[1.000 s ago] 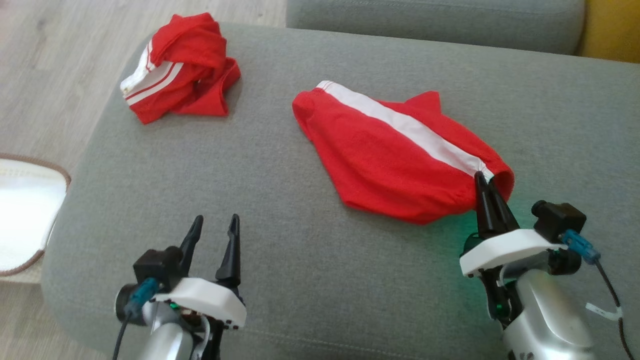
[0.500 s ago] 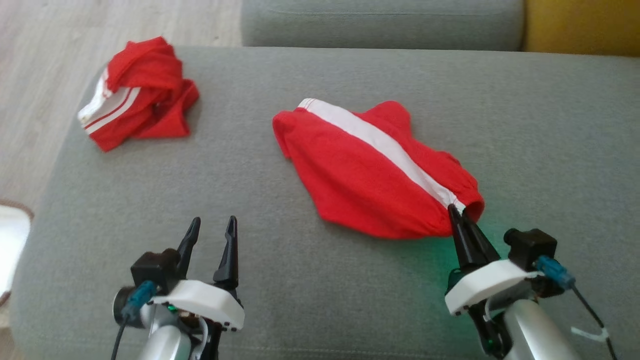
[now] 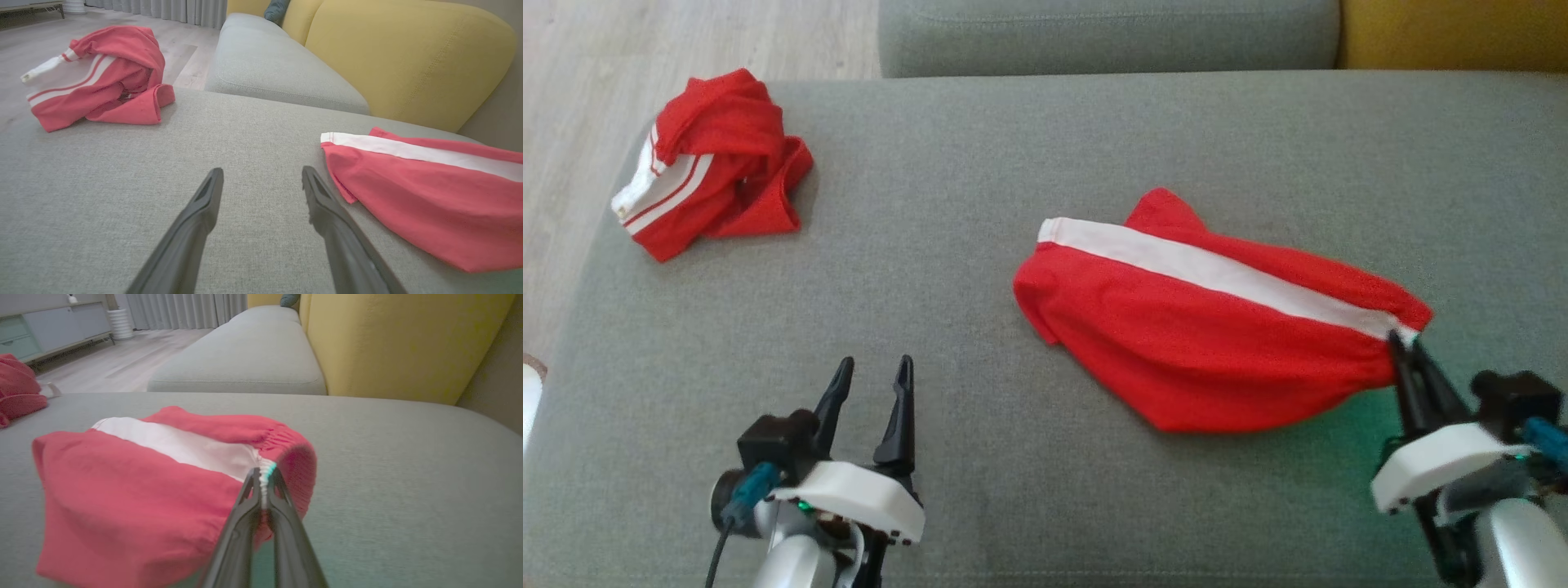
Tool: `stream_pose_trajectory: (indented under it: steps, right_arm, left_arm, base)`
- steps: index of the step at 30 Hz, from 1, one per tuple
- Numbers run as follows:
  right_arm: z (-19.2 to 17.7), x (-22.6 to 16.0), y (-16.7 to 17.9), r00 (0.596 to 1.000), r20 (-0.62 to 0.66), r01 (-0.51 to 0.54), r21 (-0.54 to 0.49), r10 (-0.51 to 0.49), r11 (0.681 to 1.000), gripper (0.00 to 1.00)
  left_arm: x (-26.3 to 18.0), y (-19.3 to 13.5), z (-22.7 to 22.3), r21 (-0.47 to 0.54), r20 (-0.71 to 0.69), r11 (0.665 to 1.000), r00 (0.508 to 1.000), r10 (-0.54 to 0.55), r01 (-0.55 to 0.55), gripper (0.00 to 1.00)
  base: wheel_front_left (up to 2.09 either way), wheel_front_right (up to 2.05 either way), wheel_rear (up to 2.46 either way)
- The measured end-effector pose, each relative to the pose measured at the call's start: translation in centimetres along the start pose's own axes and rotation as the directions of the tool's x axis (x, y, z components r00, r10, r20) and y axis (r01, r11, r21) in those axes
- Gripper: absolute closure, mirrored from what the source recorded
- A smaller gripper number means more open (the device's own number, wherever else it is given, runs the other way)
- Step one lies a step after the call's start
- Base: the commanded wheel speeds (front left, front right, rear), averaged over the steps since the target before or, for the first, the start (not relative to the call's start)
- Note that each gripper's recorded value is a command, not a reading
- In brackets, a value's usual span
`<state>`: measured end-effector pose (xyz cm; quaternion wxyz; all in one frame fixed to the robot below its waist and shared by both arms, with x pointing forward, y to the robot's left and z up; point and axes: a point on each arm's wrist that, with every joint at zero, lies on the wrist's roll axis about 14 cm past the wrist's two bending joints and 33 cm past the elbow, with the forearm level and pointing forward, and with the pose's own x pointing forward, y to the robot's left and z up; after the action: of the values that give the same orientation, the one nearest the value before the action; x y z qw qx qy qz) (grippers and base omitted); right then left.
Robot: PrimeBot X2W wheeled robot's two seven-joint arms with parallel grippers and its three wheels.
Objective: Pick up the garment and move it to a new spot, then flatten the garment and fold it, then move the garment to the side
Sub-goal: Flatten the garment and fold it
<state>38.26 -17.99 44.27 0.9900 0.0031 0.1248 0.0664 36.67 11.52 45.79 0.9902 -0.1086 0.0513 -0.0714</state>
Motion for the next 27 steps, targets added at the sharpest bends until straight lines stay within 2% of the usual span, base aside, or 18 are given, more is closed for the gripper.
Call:
stream_pose_trajectory:
  steps: [6, 14, 18, 21, 27]
  right_arm:
    - [0.0, 0.2, -2.7, 0.997, -0.004, 0.072, -0.074, -0.073, 0.995, 1.0]
    - [0.0, 2.2, -2.8, 0.998, -0.004, 0.07, -0.109, -0.07, 0.992, 1.0]
    - [-0.1, 3.3, -2.5, 0.998, -0.005, 0.055, -0.117, -0.056, 0.992, 1.0]
    - [-0.7, 4.2, -2.0, 0.999, -0.018, 0.04, -0.112, -0.043, 0.993, 1.0]
    - [-1.7, 4.8, -2.4, 0.998, -0.037, 0.042, -0.115, -0.046, 0.992, 1.0]
  left_arm:
    - [1.1, -0.8, -1.0, -0.015, -0.046, 0.999, 0.998, -0.042, 0.041, 0.0]
    - [7.7, -4.5, 0.4, 0.012, -0.12, 0.979, 0.973, -0.199, 0.201, 0.0]
    - [10.7, -5.9, -0.8, 0.008, -0.226, 0.968, 0.944, -0.242, 0.25, 0.0]
    - [13.3, -7.3, -2.4, -0.016, -0.333, 0.958, 0.902, -0.274, 0.285, 0.0]
    - [16.2, -8.6, -4.9, -0.015, -0.464, 0.957, 0.845, -0.265, 0.291, 0.0]
  base:
    - [0.0, 0.0, 0.0]
    - [0.0, 0.0, 0.0]
    - [0.0, 0.0, 0.0]
    - [0.0, 0.0, 0.0]
    - [0.0, 0.0, 0.0]
